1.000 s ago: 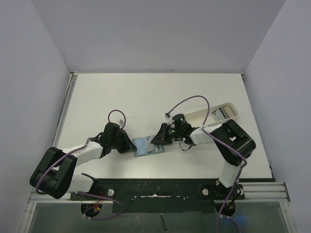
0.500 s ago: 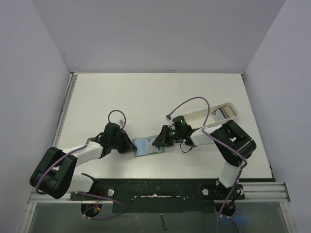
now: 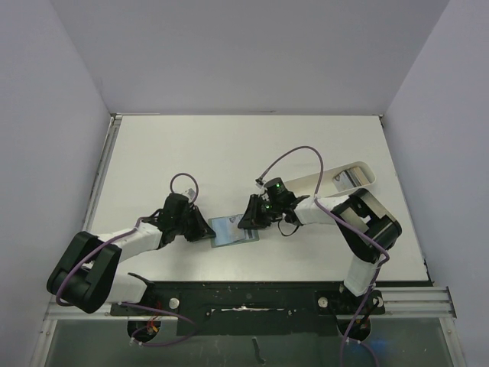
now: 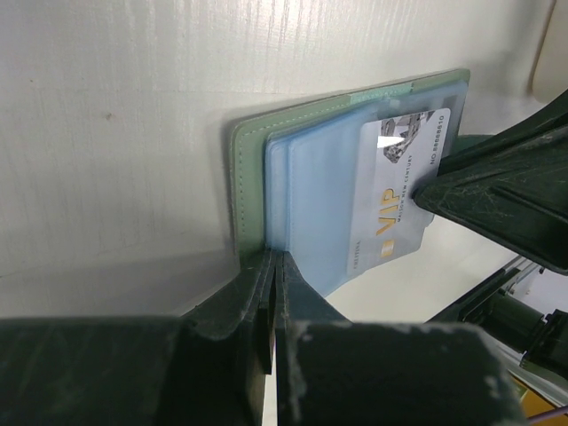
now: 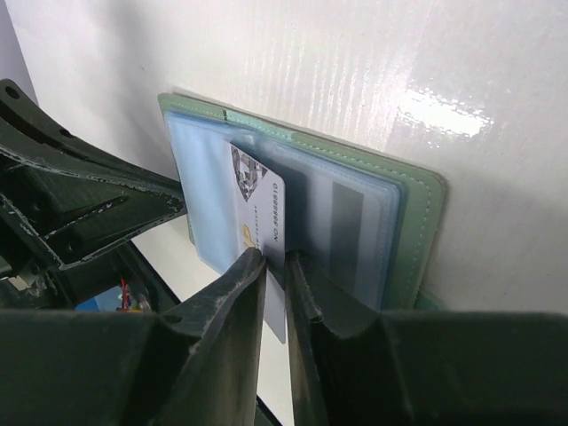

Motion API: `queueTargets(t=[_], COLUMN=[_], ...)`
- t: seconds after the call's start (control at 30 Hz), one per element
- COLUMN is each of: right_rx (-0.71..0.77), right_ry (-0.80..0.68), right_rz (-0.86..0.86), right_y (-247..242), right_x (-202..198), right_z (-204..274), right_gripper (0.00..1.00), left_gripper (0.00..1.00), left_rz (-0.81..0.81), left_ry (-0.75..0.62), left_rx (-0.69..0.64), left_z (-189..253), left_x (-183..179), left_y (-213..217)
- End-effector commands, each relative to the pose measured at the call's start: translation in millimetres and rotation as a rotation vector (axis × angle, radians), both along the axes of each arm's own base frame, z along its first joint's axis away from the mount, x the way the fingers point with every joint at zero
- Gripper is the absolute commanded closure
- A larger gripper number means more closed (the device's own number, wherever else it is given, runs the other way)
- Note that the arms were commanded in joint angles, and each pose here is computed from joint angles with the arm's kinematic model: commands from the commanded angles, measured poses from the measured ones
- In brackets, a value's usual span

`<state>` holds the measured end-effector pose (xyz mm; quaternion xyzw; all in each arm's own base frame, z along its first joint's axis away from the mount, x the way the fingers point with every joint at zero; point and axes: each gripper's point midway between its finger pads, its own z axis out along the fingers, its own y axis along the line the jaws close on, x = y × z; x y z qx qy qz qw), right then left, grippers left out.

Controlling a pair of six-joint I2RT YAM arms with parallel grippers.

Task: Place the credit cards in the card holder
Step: Insert the credit card into the card holder.

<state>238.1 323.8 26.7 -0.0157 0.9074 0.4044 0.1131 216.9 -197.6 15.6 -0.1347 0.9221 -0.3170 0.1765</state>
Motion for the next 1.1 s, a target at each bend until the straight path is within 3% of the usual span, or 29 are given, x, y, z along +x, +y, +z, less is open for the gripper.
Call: queueTargets(t=[0.0,0.33,0.63,0.93,1.07], right_rx=[-0.103,-0.182,-0.183,-0.322,-0.295], right_ry=[-0.055,-0.102,-0.12,-0.15,-0.173], right_rz=[-0.005,0.011,0.054,0.031,0.056], right_y=[-5,-4,13,-5,5], right_x=[6,6,3,7,4], right_z=[-1,4,10,10,14], right_gripper=[0.78,0.59,0.52,0.42,0.4], left_gripper=[1.0,1.0,1.0,1.0,1.0], left_rz=[-0.035,-0.039,-0.053,-0.052,-0.05], left_ry=[0.056,0.044,0.037,0.03,0.032], left_rx=[0.051,0.042,0.033,0.019,0.021], left_z=[-15,-12,-9,-6,-7], left_x=[-20,-19,-19,-20,-23], left_y=[4,2,-3,-5,-4])
